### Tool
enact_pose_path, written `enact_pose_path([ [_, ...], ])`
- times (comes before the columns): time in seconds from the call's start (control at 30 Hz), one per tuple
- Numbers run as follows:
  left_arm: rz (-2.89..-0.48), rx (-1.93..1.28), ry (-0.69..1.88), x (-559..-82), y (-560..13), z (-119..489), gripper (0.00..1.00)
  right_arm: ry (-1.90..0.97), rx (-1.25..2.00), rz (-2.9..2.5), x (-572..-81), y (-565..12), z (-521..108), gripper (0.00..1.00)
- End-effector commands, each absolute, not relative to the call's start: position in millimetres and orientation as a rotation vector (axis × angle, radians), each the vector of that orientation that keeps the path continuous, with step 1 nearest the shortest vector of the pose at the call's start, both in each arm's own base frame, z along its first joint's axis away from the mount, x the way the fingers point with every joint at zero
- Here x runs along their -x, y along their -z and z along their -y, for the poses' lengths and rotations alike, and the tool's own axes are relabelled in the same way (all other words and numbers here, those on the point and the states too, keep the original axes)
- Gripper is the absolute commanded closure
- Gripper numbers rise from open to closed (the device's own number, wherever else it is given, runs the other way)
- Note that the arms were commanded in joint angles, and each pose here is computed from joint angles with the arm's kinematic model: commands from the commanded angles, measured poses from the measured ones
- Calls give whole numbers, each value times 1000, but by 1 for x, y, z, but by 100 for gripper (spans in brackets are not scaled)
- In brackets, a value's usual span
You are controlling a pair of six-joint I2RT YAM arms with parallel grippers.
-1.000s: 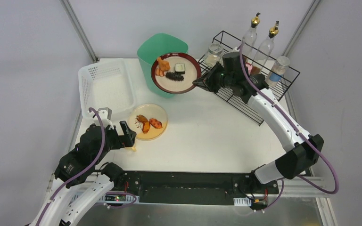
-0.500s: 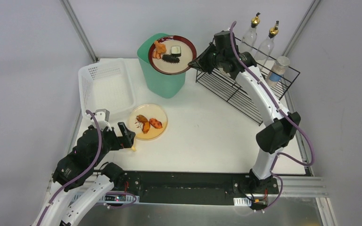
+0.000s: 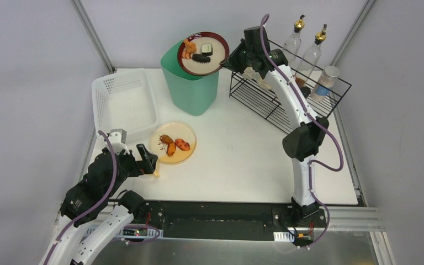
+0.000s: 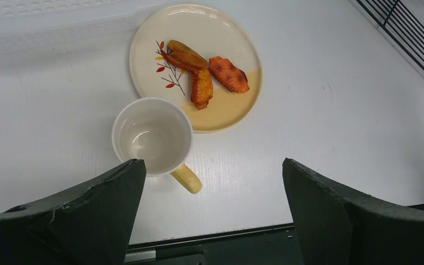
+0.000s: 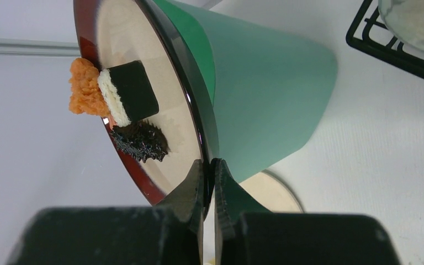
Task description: Clear the kitchen counter
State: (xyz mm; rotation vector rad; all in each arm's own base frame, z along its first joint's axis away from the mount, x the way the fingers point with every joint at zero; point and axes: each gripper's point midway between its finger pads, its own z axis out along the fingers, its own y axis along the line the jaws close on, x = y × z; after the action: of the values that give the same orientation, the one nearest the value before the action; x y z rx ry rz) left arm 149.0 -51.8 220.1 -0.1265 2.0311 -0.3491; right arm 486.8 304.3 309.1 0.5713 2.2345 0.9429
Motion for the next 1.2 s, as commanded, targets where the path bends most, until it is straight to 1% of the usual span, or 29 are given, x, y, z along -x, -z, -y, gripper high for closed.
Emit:
enact_pose_path([
  [0.0,-2000,143,333,-153,-224,48,0,-1163,-420,-1876,-498,-429,-313,100],
  [0.27,-2003,144,332,-154,-223,49,0,-1060,-301,-1854,-512,-416,-315,100],
  [0.7,-2003,144,329,-154,-223,48,0,-977,-233,-1767,-524,-425,-317,100],
  [1.17,-1998,149,328,-154,-223,47,0,-764,-89,-1717,-525,-422,-326,100],
])
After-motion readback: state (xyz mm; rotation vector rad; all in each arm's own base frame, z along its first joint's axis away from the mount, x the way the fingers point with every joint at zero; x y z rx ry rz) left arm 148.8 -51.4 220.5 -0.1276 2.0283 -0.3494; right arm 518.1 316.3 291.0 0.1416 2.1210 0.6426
